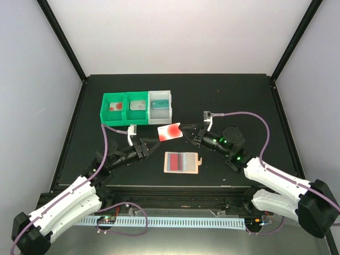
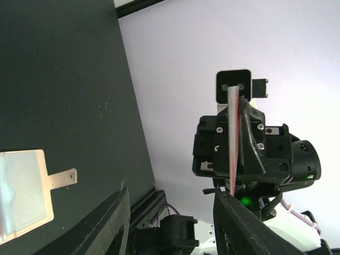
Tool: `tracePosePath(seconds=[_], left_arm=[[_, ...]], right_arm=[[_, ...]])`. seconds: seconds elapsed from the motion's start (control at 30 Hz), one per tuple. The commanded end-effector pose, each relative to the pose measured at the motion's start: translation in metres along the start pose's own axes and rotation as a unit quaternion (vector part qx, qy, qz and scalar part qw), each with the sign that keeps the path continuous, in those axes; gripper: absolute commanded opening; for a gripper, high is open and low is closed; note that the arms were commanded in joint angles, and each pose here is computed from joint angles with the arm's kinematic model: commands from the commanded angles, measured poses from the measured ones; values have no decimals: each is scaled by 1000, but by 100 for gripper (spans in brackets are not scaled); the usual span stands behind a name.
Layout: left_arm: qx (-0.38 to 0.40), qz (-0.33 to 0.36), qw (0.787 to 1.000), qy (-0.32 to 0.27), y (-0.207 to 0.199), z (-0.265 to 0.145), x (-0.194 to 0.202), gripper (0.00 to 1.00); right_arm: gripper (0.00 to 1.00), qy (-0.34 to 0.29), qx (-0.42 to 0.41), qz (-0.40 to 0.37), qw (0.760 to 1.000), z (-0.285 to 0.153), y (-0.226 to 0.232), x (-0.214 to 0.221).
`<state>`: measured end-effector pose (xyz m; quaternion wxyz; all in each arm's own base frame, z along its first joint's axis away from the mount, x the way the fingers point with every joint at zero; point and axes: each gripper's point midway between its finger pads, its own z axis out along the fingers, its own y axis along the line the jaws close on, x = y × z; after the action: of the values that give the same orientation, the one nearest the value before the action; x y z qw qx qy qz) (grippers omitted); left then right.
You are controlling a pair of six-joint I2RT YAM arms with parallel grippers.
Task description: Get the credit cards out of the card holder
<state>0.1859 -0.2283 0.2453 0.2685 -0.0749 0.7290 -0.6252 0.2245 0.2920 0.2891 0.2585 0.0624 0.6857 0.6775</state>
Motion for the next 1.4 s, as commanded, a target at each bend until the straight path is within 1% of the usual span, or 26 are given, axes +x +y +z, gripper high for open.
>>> tracePosePath(seconds=[0.0, 0.07, 0.17, 0.23, 0.47, 0.67, 0.77, 1.03, 1.07, 1.13, 1.37], left_arm=[[64, 13, 998, 1, -42, 0, -8, 45], [64, 12, 998, 1, -42, 0, -8, 46], [63, 12, 998, -3, -43, -2, -8, 52], [63, 14, 998, -8, -44, -3, -9, 54], [67, 15, 997, -22, -46, -8, -13, 54], [65, 17, 997, -34, -47, -13, -15, 59], [66, 18, 997, -31, -47, -12, -15, 61], [56, 12, 998, -19, -37, -7, -10, 62], [57, 11, 998, -22, -36, -7, -11, 60], [61, 8, 998, -23, -35, -6, -11, 45], [63, 8, 998, -17, -36, -3, -10, 26]], right_arm=[[1, 5, -5, 4, 1000, 2, -1, 6], [1, 4, -3, 5, 1000, 2, -3, 6], [1, -3, 1, 8, 1000, 0, -6, 5], [1, -8, 6, 10, 1000, -1, -9, 4], [1, -13, 5, 18, 1000, -3, -11, 4], [1, -19, 23, 21, 999, -5, -21, 3], [1, -14, 18, 23, 999, -2, -19, 5], [1, -10, 10, 25, 1000, 1, -14, 10], [1, -10, 10, 26, 1000, 1, -15, 10], [1, -10, 10, 31, 999, 2, -16, 11], [1, -22, 4, 37, 999, 0, -14, 8]])
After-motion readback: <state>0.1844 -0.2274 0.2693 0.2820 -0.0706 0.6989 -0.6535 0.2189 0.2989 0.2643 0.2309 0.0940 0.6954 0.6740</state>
